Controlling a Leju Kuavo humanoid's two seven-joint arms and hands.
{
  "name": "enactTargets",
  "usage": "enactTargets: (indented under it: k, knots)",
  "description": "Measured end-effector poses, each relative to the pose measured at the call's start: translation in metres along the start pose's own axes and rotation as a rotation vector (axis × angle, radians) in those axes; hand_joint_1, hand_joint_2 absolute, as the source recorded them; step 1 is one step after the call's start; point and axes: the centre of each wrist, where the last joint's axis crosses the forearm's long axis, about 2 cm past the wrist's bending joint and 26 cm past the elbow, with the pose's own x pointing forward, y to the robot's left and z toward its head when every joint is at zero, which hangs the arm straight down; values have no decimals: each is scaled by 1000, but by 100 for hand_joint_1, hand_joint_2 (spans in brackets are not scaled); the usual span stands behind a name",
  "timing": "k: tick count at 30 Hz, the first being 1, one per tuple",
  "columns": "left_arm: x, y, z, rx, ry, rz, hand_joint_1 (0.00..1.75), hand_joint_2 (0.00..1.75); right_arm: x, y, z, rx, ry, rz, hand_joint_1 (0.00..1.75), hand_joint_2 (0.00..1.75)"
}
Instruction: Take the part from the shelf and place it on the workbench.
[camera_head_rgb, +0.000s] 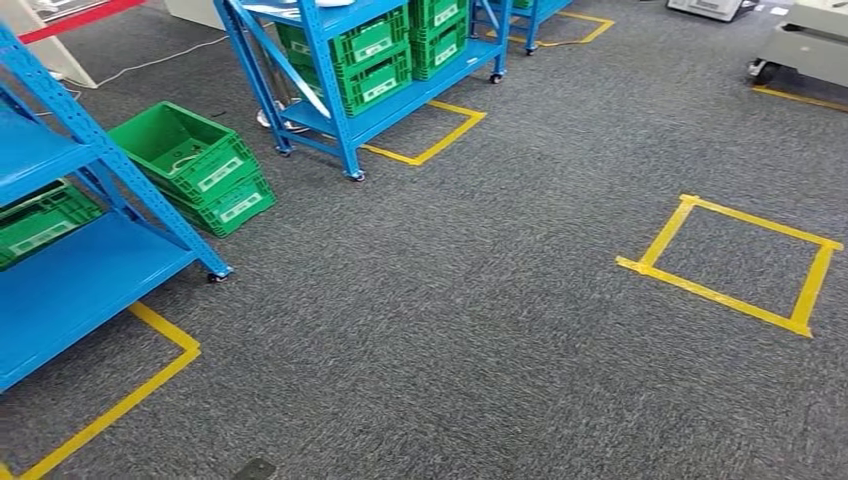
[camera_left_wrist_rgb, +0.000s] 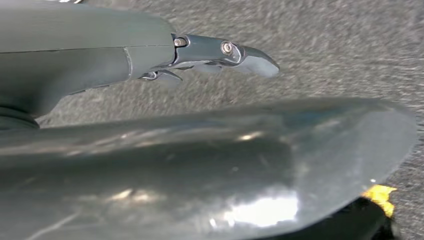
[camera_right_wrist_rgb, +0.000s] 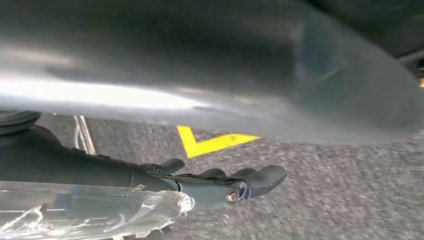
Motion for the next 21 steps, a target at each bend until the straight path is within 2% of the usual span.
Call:
enactTargets:
  k: [4, 6, 11, 13, 15, 21]
  knots:
    - [4, 0, -1, -14, 5, -2, 0, 0, 1, 1, 0, 6, 10, -3, 0, 0]
    - [2, 2, -1, -30, 25, -35, 0, 0, 12, -4, -3, 16, -3, -45, 0, 0]
    - [12, 13, -5, -62, 34, -130, 0, 0, 107, -53, -20, 49, 8, -150, 0, 0]
    - [14, 15, -5, -63, 43, -150, 0, 0, 126, -67, -21, 31, -17, -175, 0, 0]
    - [11, 16, -5, -65, 60, -172, 0, 0, 131, -73, -21, 15, -37, -204, 0, 0]
    - [10, 19, -5, -66, 71, -200, 0, 0, 123, -77, -22, 4, -35, -223, 0, 0]
